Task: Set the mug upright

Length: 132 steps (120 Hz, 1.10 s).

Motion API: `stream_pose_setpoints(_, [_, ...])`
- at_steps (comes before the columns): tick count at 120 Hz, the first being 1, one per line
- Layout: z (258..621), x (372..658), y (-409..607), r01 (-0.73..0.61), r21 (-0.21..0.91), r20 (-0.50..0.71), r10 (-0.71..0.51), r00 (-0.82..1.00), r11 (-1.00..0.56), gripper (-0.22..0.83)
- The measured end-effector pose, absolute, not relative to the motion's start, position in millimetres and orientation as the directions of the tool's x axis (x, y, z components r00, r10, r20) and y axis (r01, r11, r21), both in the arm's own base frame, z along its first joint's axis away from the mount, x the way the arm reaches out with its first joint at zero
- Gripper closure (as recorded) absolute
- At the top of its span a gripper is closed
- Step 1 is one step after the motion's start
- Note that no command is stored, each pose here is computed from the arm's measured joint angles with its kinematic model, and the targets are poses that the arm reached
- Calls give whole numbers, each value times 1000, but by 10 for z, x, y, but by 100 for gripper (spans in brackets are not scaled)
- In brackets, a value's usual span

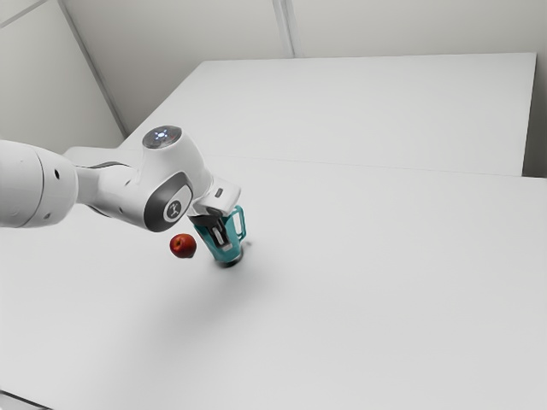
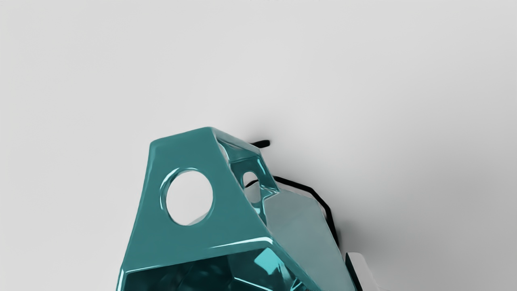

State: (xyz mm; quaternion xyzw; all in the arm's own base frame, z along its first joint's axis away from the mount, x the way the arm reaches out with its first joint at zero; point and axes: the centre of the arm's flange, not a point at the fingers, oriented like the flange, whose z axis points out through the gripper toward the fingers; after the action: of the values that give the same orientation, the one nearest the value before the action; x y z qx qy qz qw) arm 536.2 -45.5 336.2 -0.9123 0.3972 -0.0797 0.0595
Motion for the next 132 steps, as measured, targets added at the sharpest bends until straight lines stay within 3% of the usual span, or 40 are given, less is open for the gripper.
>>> stream_pose_setpoints(87, [3430, 5388, -472, -719, -173, 110, -738, 666, -673, 37])
stream_pose_setpoints(132, [3695, 5390, -495, -716, -193, 147, -741, 655, -671, 27])
